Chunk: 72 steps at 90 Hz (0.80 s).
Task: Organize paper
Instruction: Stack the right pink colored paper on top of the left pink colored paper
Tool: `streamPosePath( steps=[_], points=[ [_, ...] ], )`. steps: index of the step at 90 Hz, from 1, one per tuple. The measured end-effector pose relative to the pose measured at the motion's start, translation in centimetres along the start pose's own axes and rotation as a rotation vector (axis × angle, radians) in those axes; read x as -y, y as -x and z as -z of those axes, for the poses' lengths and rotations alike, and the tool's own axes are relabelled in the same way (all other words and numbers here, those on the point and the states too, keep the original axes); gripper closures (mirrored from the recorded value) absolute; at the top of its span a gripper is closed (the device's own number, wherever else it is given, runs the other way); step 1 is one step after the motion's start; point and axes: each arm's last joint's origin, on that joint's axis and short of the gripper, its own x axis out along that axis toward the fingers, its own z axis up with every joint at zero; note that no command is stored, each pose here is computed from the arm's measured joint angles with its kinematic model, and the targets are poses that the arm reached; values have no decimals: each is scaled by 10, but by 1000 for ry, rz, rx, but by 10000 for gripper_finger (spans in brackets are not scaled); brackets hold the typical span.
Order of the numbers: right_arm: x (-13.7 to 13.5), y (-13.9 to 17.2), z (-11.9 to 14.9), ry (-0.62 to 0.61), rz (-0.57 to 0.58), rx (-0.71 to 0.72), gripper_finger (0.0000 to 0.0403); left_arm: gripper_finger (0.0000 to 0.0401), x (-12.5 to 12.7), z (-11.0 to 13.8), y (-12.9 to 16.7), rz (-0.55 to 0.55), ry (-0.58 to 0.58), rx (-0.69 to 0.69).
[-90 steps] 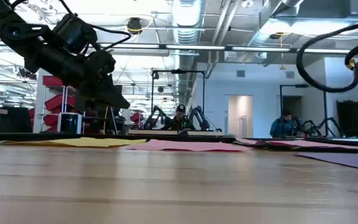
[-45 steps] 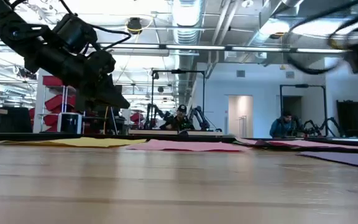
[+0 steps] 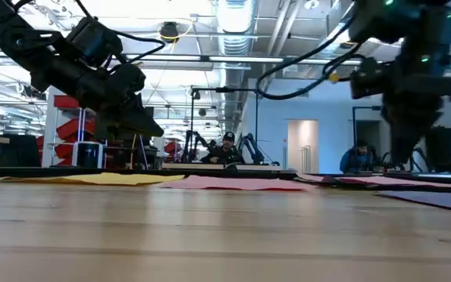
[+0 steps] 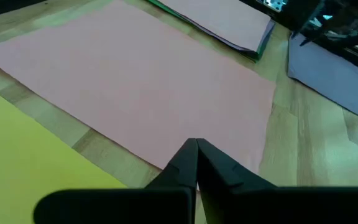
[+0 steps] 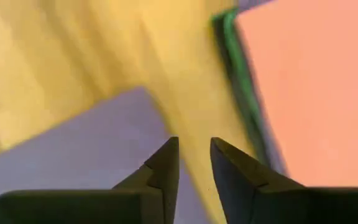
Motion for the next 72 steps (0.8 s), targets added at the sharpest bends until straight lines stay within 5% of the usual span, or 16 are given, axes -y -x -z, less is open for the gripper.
streamPosePath(
  steps=[72],
  points=[
    [12, -2, -15, 89, 63, 106, 310, 401, 1, 0, 0, 19, 16, -7]
  ],
)
